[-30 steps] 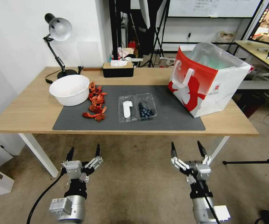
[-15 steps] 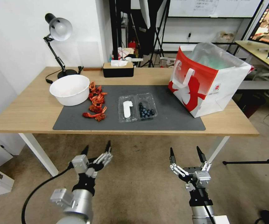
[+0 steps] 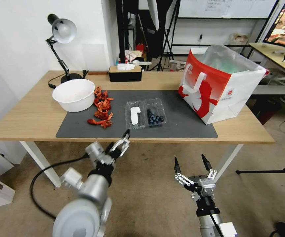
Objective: Close the takeout container lid, then place the container into the takeout bag.
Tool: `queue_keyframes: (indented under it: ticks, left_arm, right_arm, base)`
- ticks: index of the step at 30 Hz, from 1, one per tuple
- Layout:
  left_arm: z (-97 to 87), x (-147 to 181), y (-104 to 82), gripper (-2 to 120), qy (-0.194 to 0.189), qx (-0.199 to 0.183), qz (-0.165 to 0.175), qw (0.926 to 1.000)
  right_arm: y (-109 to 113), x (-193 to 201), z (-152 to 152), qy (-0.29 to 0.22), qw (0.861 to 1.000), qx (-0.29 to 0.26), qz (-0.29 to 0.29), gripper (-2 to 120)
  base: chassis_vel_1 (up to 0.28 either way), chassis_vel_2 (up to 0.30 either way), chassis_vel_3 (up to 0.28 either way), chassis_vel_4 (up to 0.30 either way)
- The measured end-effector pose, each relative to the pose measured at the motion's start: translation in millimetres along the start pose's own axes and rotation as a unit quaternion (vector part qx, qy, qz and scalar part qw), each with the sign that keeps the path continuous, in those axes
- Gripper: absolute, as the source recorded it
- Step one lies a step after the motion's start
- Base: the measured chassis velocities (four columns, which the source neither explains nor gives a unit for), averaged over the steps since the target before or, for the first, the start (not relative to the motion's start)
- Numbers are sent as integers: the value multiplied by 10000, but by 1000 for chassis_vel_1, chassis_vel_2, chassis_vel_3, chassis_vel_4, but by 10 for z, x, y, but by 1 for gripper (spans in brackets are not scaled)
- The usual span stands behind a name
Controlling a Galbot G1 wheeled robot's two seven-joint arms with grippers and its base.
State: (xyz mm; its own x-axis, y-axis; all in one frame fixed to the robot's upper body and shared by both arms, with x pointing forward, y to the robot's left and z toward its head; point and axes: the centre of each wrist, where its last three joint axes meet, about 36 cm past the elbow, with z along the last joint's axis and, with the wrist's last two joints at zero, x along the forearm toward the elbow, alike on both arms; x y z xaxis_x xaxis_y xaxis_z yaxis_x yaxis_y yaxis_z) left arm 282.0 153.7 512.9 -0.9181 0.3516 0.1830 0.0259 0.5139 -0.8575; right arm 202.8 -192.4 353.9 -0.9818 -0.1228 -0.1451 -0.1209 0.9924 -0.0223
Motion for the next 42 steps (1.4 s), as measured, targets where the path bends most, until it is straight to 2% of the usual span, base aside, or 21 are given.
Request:
queue_keyframes:
  ticks: [2,8,13,21,28,33,38,39,42]
  left_arm:
    - [52,-136,-21,100,176,248,48,9995]
    - [132,-377,-51,100,212,364,116,9990]
    - [180,-682,-144,100,386,292,114,9988]
    - [170,-1092,-173,100,493,215,-20,9986]
    - [147,-1305,-150,100,709,56,-111,9974]
    - [119,-1391,-136,100,712,20,-172,9973]
    - [121,-1470,-124,100,732,-15,-336,9968]
    - [127,-1501,-118,100,763,-47,-476,9959]
    - [119,-1545,-105,100,765,-49,-601,9952]
  right_arm:
    - [19,23,19,13,10000,9,33,100]
    - [62,55,59,41,10000,18,71,100]
    - [86,80,76,59,9999,38,98,100]
    - [57,128,84,64,9998,76,156,100]
    - [67,135,99,68,9998,76,186,100]
    - [76,136,115,75,9998,74,194,100]
    - [75,137,128,83,9997,79,203,100]
    - [69,133,135,83,9997,87,216,100]
    - [65,128,142,84,9997,92,228,100]
  base:
    - [0,0,0,0]
    - [0,0,0,0]
    - [0,0,0,0]
    - [0,0,0,0]
    - [0,0,0,0]
    - [0,0,0,0]
    - [0,0,0,0]
    - [0,0,0,0]
    - [0,0,0,0]
